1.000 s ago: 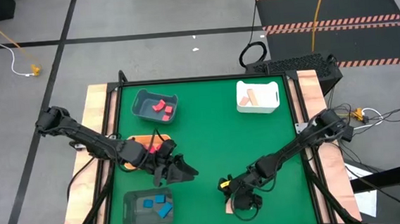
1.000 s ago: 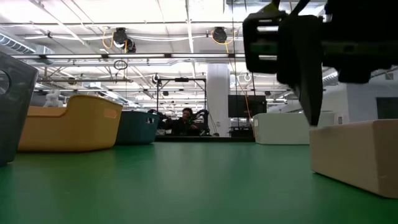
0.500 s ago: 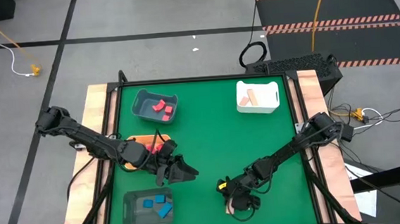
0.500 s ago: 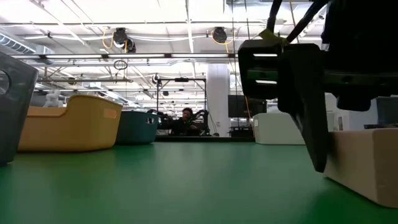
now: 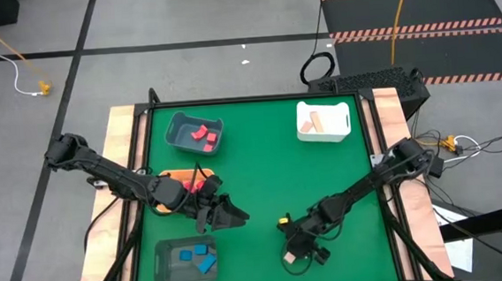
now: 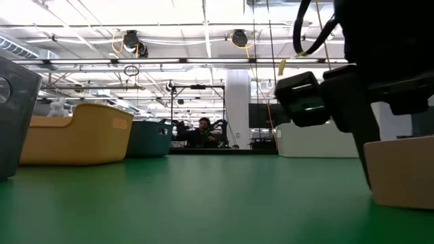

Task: Sort & place blocks by color
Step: Put the brown block into the white bin

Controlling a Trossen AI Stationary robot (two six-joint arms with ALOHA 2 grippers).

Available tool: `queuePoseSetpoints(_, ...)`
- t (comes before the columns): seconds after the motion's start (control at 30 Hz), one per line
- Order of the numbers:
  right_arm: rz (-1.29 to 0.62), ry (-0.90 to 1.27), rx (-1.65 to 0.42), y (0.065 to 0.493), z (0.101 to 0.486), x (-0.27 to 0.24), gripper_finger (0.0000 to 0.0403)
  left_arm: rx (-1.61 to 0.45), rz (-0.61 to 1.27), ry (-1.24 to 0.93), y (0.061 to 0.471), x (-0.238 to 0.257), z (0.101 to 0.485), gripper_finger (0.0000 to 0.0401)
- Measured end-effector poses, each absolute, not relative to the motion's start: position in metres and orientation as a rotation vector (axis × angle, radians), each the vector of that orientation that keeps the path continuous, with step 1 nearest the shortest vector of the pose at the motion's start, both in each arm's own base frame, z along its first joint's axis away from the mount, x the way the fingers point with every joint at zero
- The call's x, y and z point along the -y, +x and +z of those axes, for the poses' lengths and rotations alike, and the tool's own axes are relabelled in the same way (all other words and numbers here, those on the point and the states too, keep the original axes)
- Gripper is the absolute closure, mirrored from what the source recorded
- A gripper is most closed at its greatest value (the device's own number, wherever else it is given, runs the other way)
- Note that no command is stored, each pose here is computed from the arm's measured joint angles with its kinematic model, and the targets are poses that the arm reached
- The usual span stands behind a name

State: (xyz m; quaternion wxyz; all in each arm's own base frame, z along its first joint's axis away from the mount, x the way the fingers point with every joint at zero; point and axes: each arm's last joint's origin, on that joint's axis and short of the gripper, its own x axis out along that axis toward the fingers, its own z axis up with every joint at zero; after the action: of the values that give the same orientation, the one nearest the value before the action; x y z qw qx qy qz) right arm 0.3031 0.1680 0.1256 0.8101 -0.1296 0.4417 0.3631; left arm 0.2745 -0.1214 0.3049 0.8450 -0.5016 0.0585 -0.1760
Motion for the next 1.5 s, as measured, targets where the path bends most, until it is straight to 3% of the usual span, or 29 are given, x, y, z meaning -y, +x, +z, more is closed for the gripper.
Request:
queuePoseSetpoints(0.37,0.61,-0.304,-0.989,0.28,0.192,-0.123,0.0283,-0.098,-0.332,-1.042,0.275,0.12,0.305,0.0169)
queuePoseSetpoints(0.57,0.353,-0.389,-0.961,0.264,0.231,-0.077,0.0283,-0.087,-0.324,-1.007,0.275,0.119,0.305,0.0169)
queuePoseSetpoints(0.87,-0.04,-0.328,-0.94,0.244,0.267,0.011,0.028,-0.029,-0.258,-1.021,0.284,0.098,0.307,0.0169)
queuePoseSetpoints(1.2,-0.313,-0.148,-0.982,0.214,0.27,0.102,0.0281,0.026,-0.286,-0.861,0.291,0.018,0.317,0.0169)
queuePoseSetpoints(1.5,-0.416,0.042,-1.0,0.186,0.226,0.135,0.0281,0.072,-0.367,-0.674,0.267,-0.053,0.336,0.0169)
